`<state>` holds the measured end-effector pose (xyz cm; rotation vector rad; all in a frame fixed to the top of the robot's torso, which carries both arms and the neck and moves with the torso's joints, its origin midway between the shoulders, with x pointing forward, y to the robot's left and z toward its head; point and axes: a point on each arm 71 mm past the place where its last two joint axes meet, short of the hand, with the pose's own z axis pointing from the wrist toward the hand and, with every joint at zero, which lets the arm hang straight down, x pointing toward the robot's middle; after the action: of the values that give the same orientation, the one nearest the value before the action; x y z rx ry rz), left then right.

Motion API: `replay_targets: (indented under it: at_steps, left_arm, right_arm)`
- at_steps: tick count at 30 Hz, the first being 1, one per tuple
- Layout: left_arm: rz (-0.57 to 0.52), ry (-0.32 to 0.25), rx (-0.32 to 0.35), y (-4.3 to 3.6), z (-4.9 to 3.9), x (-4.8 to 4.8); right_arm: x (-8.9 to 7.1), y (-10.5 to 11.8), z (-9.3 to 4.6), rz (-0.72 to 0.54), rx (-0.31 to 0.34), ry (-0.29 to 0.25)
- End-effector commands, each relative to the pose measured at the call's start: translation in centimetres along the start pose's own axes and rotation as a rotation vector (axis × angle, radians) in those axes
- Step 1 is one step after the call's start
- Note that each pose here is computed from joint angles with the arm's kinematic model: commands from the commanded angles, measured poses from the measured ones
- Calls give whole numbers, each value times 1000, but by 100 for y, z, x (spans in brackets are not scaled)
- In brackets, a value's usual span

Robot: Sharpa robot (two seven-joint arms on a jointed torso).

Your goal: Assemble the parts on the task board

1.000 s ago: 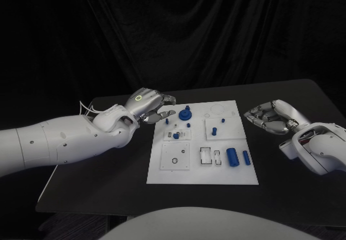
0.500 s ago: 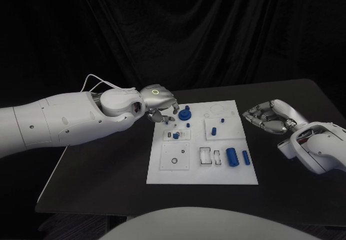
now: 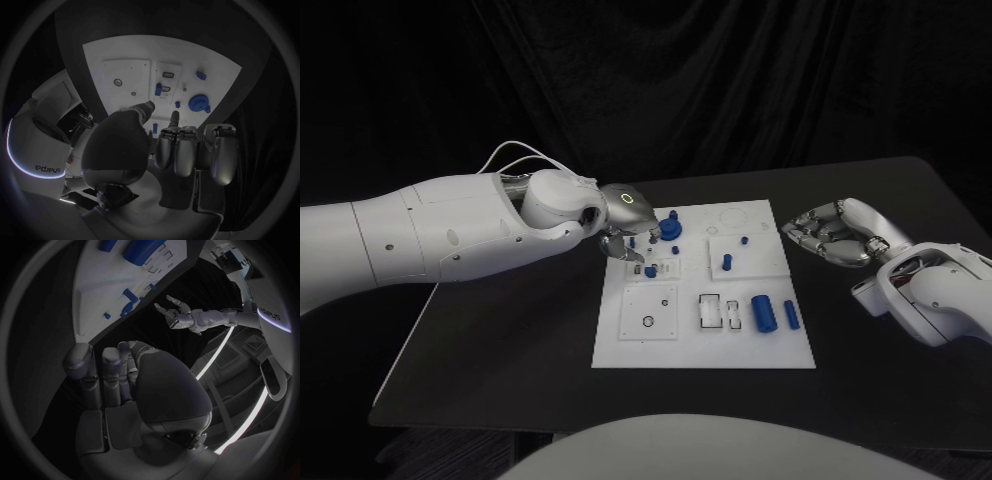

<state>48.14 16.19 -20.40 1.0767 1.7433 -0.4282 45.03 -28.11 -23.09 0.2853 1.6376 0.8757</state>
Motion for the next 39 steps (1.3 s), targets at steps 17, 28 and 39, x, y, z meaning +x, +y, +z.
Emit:
replay_targets:
  at_steps: [17,28,39]
  left_arm:
    - [39,38,46,-58,204,-55]
    - [26,34,41,-102,249,39]
    - [9,57,38,-136,238,148]
  right_arm:
    - [1,-14,-15,2,15,4]
    - [-6,-22,-30,3,19,6]
    - [1,-23,-24,4,22,11]
